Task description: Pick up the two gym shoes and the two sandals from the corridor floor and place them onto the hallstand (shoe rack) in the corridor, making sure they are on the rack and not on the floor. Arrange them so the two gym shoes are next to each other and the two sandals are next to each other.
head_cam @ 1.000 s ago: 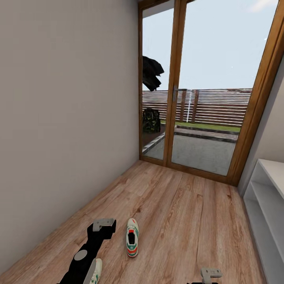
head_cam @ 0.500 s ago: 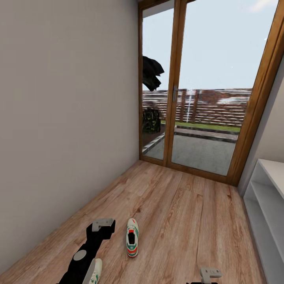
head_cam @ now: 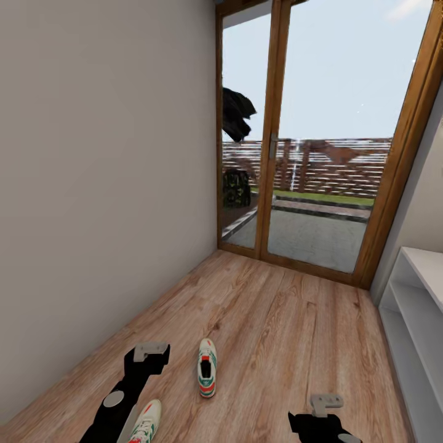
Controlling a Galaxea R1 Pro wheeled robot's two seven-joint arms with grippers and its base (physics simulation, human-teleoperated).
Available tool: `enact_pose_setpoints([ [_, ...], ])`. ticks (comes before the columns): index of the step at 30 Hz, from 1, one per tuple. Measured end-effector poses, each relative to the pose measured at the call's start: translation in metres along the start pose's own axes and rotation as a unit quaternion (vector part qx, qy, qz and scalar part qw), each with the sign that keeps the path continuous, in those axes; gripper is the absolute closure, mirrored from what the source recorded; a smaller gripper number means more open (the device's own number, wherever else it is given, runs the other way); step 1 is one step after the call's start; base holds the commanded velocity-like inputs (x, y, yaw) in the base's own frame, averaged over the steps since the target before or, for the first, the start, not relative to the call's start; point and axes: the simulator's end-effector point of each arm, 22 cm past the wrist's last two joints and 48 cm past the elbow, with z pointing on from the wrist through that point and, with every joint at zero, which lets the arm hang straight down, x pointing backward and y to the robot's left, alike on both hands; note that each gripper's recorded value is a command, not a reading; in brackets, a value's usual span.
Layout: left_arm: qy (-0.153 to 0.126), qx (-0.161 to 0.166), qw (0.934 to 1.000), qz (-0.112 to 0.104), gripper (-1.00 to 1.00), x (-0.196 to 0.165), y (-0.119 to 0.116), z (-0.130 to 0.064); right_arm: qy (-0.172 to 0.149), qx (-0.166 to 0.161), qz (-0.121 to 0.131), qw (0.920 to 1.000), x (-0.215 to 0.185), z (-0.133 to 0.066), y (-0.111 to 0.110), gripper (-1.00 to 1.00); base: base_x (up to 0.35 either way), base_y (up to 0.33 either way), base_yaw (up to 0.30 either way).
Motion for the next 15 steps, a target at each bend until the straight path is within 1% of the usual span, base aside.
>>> enact_pose_setpoints([
  [9, 0.0, 0.0, 1.0, 0.001, -1.0, 0.0001, 0.0001, 0.0001, -0.004, 0.0, 0.001, 1.0, -0.0034, -0.0011, -0.0013, -1.0, -0.284, 0.085, 0.0],
  [11, 0.0, 0.0, 1.0, 0.001, -1.0, 0.0, 0.0, 0.0, -0.004, 0.0, 0.001, 1.0, -0.0033, -0.0012, -0.0014, -1.0, -0.189, 0.044, 0.0],
  [15, 0.0, 0.0, 1.0, 0.001, -1.0, -0.0002, 0.0, -0.0001, -0.004, 0.0, 0.001, 1.0, -0.0038, -0.0013, -0.0022, -1.0, -0.079, 0.019, 0.0],
])
